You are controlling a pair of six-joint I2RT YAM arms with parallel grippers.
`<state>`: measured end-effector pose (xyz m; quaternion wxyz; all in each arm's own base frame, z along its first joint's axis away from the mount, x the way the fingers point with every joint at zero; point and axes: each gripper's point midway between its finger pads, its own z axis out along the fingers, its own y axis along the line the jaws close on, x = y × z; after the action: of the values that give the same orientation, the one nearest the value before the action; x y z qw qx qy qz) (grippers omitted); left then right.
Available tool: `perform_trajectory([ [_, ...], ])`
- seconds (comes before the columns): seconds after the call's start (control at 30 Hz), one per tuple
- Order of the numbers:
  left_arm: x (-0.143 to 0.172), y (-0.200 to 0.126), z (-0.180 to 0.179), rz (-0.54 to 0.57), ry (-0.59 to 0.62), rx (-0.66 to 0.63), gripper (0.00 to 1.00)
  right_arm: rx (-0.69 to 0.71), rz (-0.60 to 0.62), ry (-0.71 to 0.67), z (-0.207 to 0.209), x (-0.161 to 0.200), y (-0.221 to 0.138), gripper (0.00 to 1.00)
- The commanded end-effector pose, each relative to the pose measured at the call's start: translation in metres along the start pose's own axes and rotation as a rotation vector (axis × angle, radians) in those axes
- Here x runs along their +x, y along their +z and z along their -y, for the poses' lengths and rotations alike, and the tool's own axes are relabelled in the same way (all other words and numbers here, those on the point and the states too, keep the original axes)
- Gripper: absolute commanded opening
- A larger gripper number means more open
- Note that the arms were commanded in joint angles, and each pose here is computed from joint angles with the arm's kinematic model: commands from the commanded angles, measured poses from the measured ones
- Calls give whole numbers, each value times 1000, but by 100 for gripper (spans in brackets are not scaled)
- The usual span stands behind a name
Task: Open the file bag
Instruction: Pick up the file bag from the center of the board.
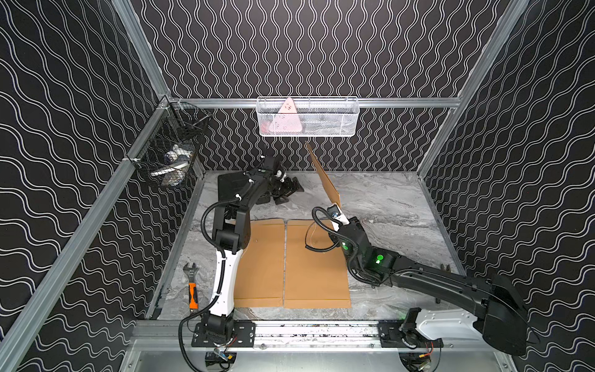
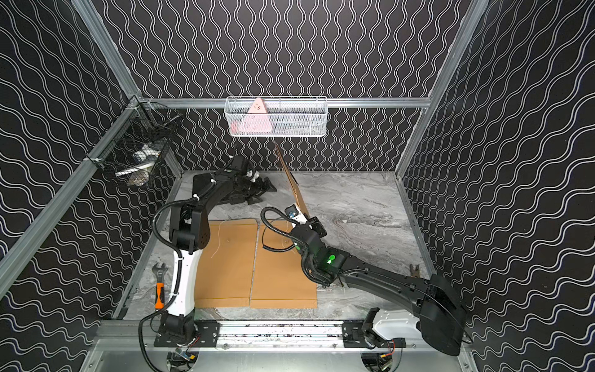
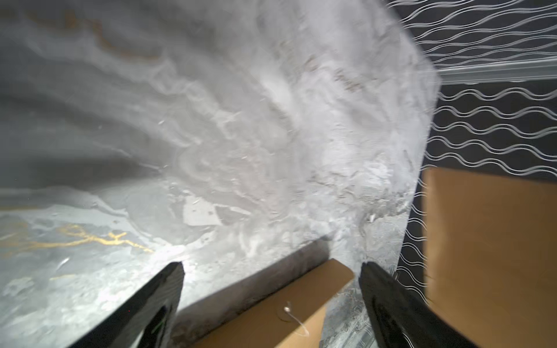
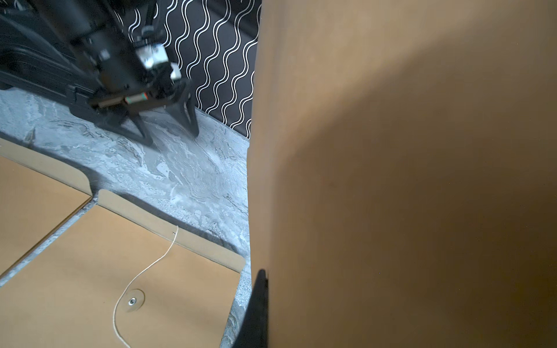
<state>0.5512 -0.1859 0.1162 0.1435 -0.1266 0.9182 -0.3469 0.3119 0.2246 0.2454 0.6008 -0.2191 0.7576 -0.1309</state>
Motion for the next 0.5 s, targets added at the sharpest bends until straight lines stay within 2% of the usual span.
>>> perform_trajectory([
  [0.0, 290, -587, 251, 943, 746, 639, 95, -11, 28, 39, -2, -9, 4, 0],
  [0.13, 288, -591, 250, 979, 733, 642, 94, -22, 21, 30, -8, -6, 10, 0],
  [0.27, 290, -604, 272, 969, 757, 779, 92, -12, 12, -6, -15, 1, 17, 0],
  [0.47, 308, -632, 289, 990, 808, 865, 92, 4, -4, -42, -22, 9, 28, 0],
])
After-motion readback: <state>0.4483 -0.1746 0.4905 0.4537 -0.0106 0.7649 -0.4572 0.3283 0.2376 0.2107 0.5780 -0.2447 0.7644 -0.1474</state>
